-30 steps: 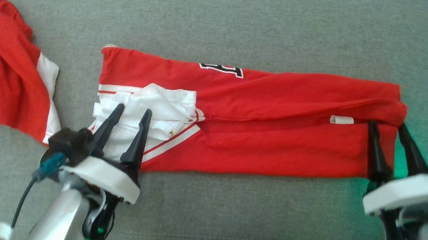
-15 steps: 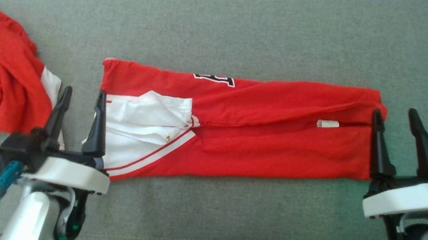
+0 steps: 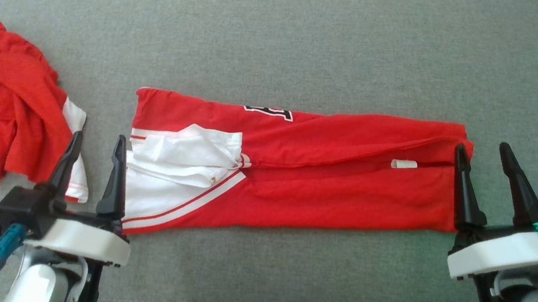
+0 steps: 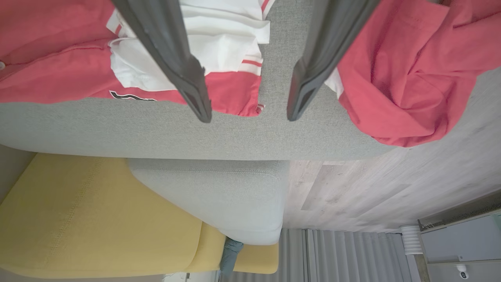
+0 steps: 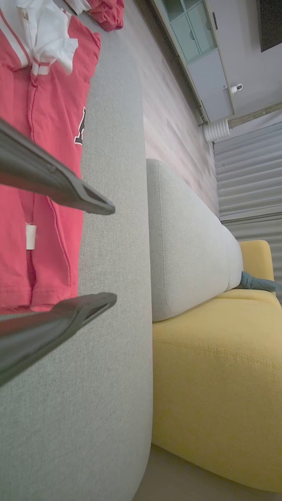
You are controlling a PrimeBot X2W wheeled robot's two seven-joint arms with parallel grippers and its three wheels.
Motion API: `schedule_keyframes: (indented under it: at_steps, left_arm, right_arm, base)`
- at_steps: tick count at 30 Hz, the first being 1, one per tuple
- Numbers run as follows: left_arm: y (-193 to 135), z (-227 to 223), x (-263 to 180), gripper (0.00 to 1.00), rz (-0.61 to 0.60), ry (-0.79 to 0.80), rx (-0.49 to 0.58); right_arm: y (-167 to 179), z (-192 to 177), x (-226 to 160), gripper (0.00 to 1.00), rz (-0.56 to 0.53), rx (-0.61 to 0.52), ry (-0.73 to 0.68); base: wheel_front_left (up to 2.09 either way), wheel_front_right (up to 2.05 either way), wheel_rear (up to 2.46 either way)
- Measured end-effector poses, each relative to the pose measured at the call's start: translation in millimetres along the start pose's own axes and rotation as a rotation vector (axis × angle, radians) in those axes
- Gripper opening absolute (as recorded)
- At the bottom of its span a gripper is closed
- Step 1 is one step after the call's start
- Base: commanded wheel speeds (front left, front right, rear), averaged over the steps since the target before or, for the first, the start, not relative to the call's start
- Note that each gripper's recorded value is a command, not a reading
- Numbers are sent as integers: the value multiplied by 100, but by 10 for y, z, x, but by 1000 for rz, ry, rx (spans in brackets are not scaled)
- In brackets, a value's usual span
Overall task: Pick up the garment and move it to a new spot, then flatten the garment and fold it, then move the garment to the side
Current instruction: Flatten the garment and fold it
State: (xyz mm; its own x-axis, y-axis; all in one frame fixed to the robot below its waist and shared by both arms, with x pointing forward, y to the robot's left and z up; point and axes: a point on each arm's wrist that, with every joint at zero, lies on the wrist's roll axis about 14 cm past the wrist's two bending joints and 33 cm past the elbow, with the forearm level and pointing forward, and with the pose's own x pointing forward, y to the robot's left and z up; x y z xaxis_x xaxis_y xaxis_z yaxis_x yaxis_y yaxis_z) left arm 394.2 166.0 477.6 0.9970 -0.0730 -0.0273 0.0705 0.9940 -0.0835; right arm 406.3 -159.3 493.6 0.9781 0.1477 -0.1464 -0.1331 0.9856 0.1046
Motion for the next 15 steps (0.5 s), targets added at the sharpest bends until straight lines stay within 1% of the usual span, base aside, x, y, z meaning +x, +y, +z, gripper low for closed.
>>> schedule_keyframes:
  at_steps: [10, 15]
  left_arm:
    - [-6, 32, -6, 100, 4, -6, 0]
    - [6, -22, 14, 100, 6, 11, -1]
  right_arm:
    - [4, -54, -37, 100, 0, 5, 19]
    - [-87, -220, 2, 100, -24, 11, 72]
  base:
    - [0, 0, 0]
    - [0, 0, 0]
